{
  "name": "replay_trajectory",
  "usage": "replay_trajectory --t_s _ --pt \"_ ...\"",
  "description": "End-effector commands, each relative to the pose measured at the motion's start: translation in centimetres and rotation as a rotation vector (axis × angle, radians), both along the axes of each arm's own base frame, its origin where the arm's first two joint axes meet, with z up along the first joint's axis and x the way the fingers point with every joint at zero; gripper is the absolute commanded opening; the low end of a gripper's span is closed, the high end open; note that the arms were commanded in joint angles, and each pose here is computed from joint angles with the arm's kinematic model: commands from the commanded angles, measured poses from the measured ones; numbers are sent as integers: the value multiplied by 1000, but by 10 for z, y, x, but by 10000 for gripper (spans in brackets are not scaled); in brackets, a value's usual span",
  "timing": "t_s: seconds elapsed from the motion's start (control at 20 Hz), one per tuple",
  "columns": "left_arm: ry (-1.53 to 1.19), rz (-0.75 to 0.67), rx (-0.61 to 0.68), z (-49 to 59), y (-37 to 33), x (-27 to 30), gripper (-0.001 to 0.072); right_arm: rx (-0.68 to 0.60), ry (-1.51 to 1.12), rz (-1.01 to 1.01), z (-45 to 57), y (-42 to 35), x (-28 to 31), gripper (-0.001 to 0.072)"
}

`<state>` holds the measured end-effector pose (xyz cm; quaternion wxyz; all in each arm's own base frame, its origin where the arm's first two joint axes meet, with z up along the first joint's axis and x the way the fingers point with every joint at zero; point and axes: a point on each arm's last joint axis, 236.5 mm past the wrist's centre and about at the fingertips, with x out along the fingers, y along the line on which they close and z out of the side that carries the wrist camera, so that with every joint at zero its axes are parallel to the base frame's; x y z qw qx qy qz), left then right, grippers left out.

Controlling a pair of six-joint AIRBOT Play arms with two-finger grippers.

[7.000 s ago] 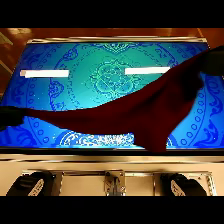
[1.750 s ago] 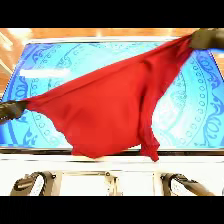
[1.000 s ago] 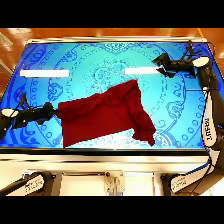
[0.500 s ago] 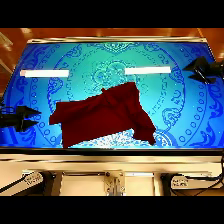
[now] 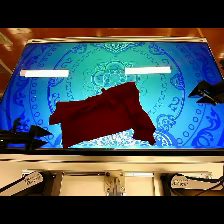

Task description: Fold the shirts.

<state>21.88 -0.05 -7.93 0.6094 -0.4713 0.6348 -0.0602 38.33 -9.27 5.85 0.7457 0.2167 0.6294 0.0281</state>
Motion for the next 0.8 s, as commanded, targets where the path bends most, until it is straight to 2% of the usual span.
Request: replay_trajectory --t_s 0.0,0.15,0.4,0.45,0.5,0.55,0.6,0.65,0.75 --pt "60 -18 19 -37 -28 -20 637 -1 30 -22 -20 -2 -5 594" --pt "55 -20 -29 -41 -50 -10 637 7 45 -33 -28 -3 -4 594" --pt "36 -47 -19 -48 -73 3 624 31 75 -40 -38 -1 -4 594" --pt "19 -28 -11 -49 -75 11 471 43 79 -40 -40 2 -4 594" --pt "5 -14 -6 -49 -77 17 259 63 89 -43 -44 6 -6 594" --pt "-6 -7 -3 -49 -80 21 108 84 110 -34 -51 14 -10 594" --pt "-13 -11 -1 -49 -83 23 41 94 136 3 -61 25 -17 594" --pt "-15 -25 -1 -49 -86 22 43 105 157 80 -75 40 -26 595" --pt "-36 -56 0 -45 -90 21 42 126 205 177 -102 71 -41 668"
